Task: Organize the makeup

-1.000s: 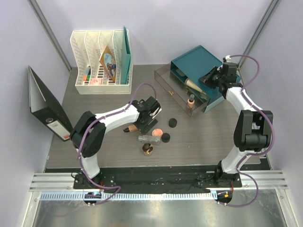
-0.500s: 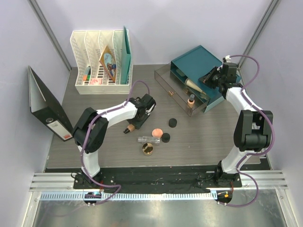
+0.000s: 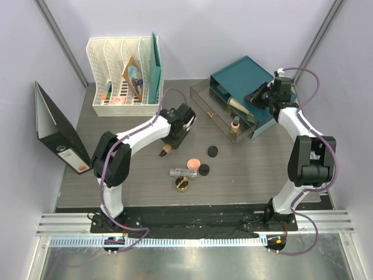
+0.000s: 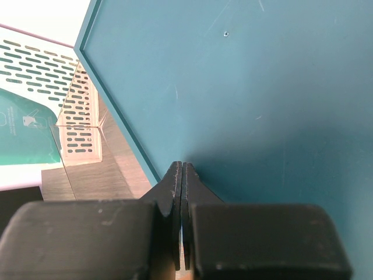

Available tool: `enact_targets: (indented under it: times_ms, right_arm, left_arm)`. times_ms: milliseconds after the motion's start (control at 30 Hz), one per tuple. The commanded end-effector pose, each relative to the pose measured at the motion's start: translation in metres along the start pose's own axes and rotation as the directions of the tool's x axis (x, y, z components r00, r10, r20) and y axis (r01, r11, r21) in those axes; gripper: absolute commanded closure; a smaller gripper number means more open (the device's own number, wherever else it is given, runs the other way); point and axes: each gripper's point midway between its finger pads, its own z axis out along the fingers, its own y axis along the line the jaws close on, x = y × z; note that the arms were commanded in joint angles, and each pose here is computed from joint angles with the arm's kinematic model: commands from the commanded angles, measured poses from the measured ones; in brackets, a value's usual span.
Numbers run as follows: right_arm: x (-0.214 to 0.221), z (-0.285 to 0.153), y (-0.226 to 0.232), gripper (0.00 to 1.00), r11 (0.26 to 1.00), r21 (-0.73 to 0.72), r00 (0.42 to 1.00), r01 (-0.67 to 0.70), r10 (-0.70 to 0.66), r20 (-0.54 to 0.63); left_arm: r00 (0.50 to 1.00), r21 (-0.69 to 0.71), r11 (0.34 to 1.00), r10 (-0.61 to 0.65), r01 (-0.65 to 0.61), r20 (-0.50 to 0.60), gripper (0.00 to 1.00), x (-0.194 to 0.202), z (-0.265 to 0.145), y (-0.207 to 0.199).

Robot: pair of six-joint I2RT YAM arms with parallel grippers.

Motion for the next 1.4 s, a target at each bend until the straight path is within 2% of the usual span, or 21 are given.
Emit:
enact_targets:
  times_ms: [0, 67, 100, 167, 200, 333, 367, 400, 433, 500, 567, 600, 633, 733, 800, 833, 1033, 1067, 1167, 1300, 1367]
  right_arm:
    - [0.09, -0.005, -0.064, 0.99, 0.973, 0.23, 0.957, -0.031, 0.095, -0.275]
    - [0.092, -0.006, -0.064, 0.99, 0.973, 0.23, 0.955, -0.032, 0.097, -0.279]
    - [0.092, -0.006, -0.064, 0.99, 0.973, 0.231, 0.956, -0.03, 0.096, -0.278]
    - [0.091, -0.005, -0.063, 0.99, 0.973, 0.229, 0.956, -0.03, 0.095, -0.278]
    - [0.092, -0.005, -0.063, 0.99, 0.973, 0.228, 0.955, -0.031, 0.096, -0.28]
    - [0.094, -0.006, -0.065, 0.99, 0.972, 0.232, 0.954, -0.03, 0.097, -0.284]
    - [0.094, -0.006, -0.065, 0.99, 0.972, 0.234, 0.954, -0.03, 0.097, -0.283]
    - [0.094, -0.005, -0.065, 0.99, 0.972, 0.232, 0.954, -0.03, 0.097, -0.283]
    - [0.094, -0.006, -0.066, 0.99, 0.972, 0.232, 0.954, -0.03, 0.097, -0.284]
    - [0.095, -0.006, -0.067, 0.99, 0.972, 0.234, 0.954, -0.028, 0.096, -0.284]
    - [0.097, -0.006, -0.067, 0.99, 0.971, 0.236, 0.952, -0.031, 0.1, -0.288]
    - [0.097, -0.005, -0.067, 0.99, 0.972, 0.234, 0.953, -0.031, 0.099, -0.288]
    - [0.098, -0.005, -0.068, 0.99, 0.972, 0.235, 0.952, -0.031, 0.1, -0.289]
    - [0.097, -0.005, -0.068, 0.99, 0.972, 0.233, 0.953, -0.029, 0.098, -0.288]
    - [0.098, -0.006, -0.068, 0.99, 0.972, 0.235, 0.952, -0.031, 0.1, -0.289]
    - [0.098, -0.006, -0.068, 0.99, 0.972, 0.234, 0.952, -0.031, 0.1, -0.289]
    - [0.1, -0.006, -0.068, 0.99, 0.972, 0.233, 0.951, -0.032, 0.101, -0.291]
    - [0.1, -0.006, -0.068, 0.99, 0.972, 0.234, 0.951, -0.032, 0.102, -0.292]
    - [0.099, -0.006, -0.069, 0.99, 0.972, 0.234, 0.952, -0.032, 0.101, -0.29]
    - [0.099, -0.006, -0.068, 0.99, 0.972, 0.234, 0.952, -0.03, 0.1, -0.291]
    - [0.1, -0.006, -0.069, 0.99, 0.972, 0.235, 0.951, -0.03, 0.1, -0.292]
  left_arm:
    - [0.961, 0.027, 0.991, -0.137, 0.134, 0.239, 1.0, -0.076, -0.077, 0.015]
    - [0.939, 0.057, 0.985, -0.174, 0.165, 0.298, 1.0, -0.094, -0.096, 0.017]
    - [0.909, 0.08, 0.979, -0.202, 0.186, 0.365, 1.0, -0.113, -0.112, 0.018]
    - [0.869, 0.137, 0.967, -0.255, 0.217, 0.424, 1.0, -0.132, -0.129, 0.015]
    - [0.83, 0.169, 0.958, -0.285, 0.231, 0.479, 1.0, -0.149, -0.141, 0.015]
    - [0.725, 0.313, 0.916, -0.392, 0.251, 0.566, 1.0, -0.192, -0.17, 0.005]
    - [0.692, 0.363, 0.893, -0.439, 0.267, 0.573, 1.0, -0.202, -0.178, 0.001]
    - [0.679, 0.406, 0.877, -0.462, 0.256, 0.57, 1.0, -0.21, -0.179, -0.006]
    - [0.636, 0.451, 0.858, -0.495, 0.247, 0.592, 1.0, -0.224, -0.188, -0.009]
    - [0.594, 0.551, 0.798, -0.572, 0.243, 0.566, 1.0, -0.24, -0.196, -0.022]
    - [0.527, 0.638, 0.734, -0.647, 0.234, 0.552, 1.0, -0.258, -0.206, -0.029]
    - [0.521, 0.663, 0.713, -0.665, 0.23, 0.535, 1.0, -0.264, -0.201, -0.035]
    - [0.485, 0.689, 0.693, -0.687, 0.212, 0.542, 1.0, -0.274, -0.208, -0.035]
    - [0.469, 0.738, 0.631, -0.74, 0.238, 0.482, 1.0, -0.286, -0.19, -0.045]
    - [0.44, 0.769, 0.591, -0.774, 0.244, 0.456, 1.0, -0.296, -0.189, -0.045]
    - [0.449, 0.774, 0.582, -0.778, 0.25, 0.44, 1.0, -0.3, -0.178, -0.051]
    - [0.39, 0.811, 0.535, -0.817, 0.238, 0.424, 0.99, -0.326, -0.166, -0.053]
    - [0.395, 0.807, 0.536, -0.817, 0.248, 0.421, 0.98, -0.328, -0.155, -0.055]
    - [0.398, 0.806, 0.537, -0.815, 0.249, 0.42, 0.86, -0.332, -0.152, -0.056]
    - [0.432, 0.787, 0.56, -0.796, 0.258, 0.424, 0.52, -0.329, -0.138, -0.06]
    - [0.444, 0.774, 0.574, -0.786, 0.267, 0.43, 0.45, -0.327, -0.132, -0.059]
